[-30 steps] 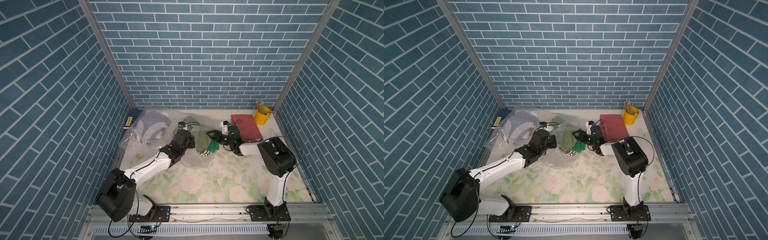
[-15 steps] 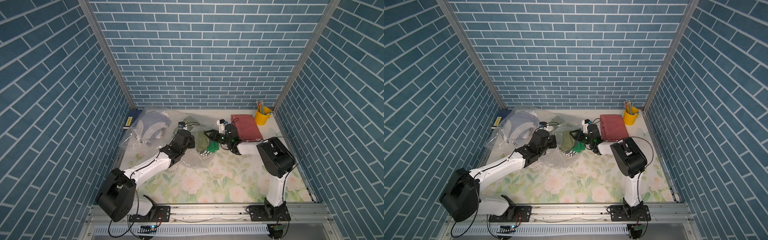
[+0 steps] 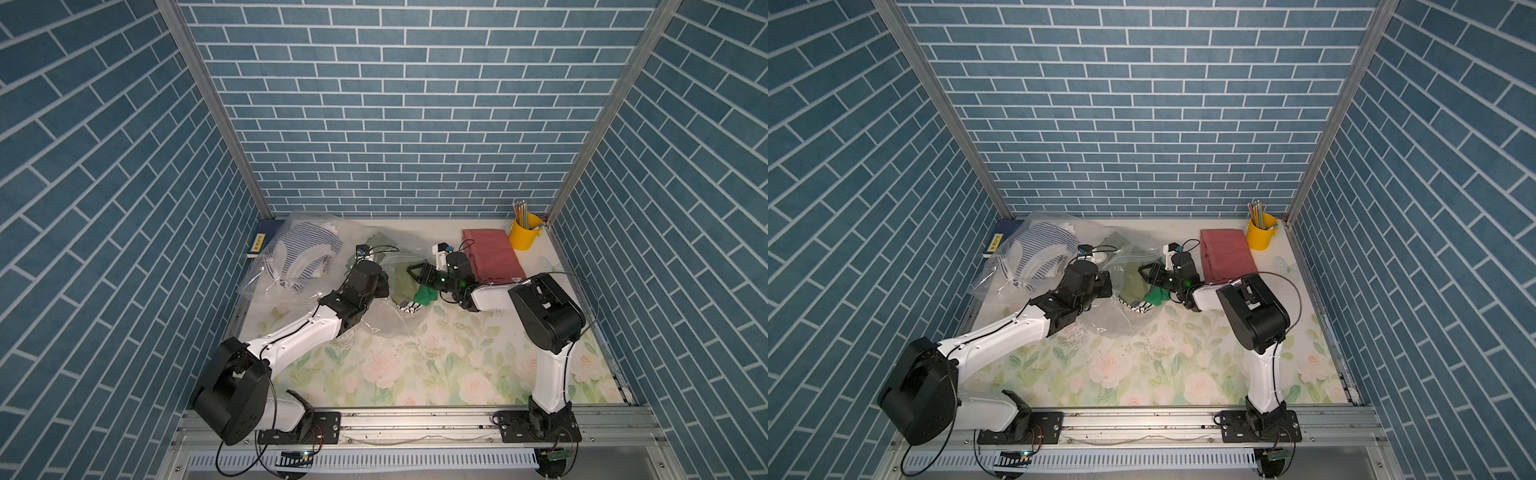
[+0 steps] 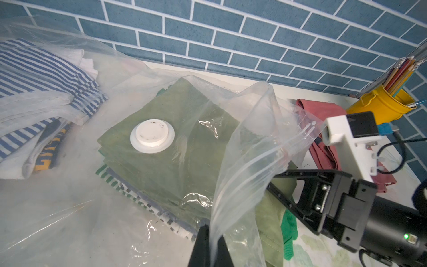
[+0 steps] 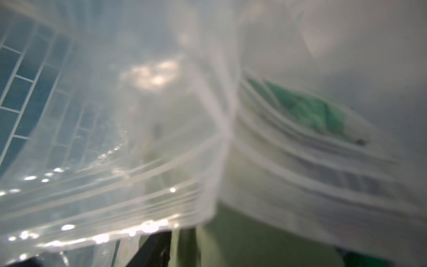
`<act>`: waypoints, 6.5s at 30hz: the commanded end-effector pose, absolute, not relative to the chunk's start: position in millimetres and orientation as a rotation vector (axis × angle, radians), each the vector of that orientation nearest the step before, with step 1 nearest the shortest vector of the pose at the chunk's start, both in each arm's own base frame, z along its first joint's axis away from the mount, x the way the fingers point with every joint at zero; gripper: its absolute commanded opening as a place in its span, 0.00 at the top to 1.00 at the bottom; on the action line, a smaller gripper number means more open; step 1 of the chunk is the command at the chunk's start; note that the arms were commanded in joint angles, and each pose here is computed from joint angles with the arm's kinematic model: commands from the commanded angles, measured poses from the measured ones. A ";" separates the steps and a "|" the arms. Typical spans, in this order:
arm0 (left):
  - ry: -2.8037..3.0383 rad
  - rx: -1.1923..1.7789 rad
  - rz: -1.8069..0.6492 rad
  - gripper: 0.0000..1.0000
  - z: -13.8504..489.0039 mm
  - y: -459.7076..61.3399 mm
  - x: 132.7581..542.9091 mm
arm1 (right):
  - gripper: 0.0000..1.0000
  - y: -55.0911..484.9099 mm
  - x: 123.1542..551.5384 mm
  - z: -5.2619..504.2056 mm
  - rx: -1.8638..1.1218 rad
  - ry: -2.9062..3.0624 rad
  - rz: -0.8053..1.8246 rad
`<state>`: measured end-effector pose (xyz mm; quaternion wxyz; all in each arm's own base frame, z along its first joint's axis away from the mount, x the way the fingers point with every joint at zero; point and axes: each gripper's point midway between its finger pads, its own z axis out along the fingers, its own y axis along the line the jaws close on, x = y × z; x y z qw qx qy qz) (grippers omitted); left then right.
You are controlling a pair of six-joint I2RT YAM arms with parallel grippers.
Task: Take the tank top out of the vacuum bag
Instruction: Take out the tank top from the vacuum bag, then adjust the tank top at the center of the board.
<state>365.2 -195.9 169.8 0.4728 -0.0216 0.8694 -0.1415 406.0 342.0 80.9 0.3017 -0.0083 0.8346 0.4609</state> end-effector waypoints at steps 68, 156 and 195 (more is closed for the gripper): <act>2.121 -0.034 -0.251 1.00 159.4 -183.3 365.9 | 0.26 93.5 210.5 75.9 0.371 2.539 0.502; 2.074 -0.074 -0.332 1.00 178.8 -193.2 372.6 | 0.10 110.7 255.6 57.0 0.530 2.326 0.802; 2.038 -0.040 -0.205 1.00 165.8 -191.8 395.1 | 0.12 -8.9 360.9 70.9 0.584 2.291 0.431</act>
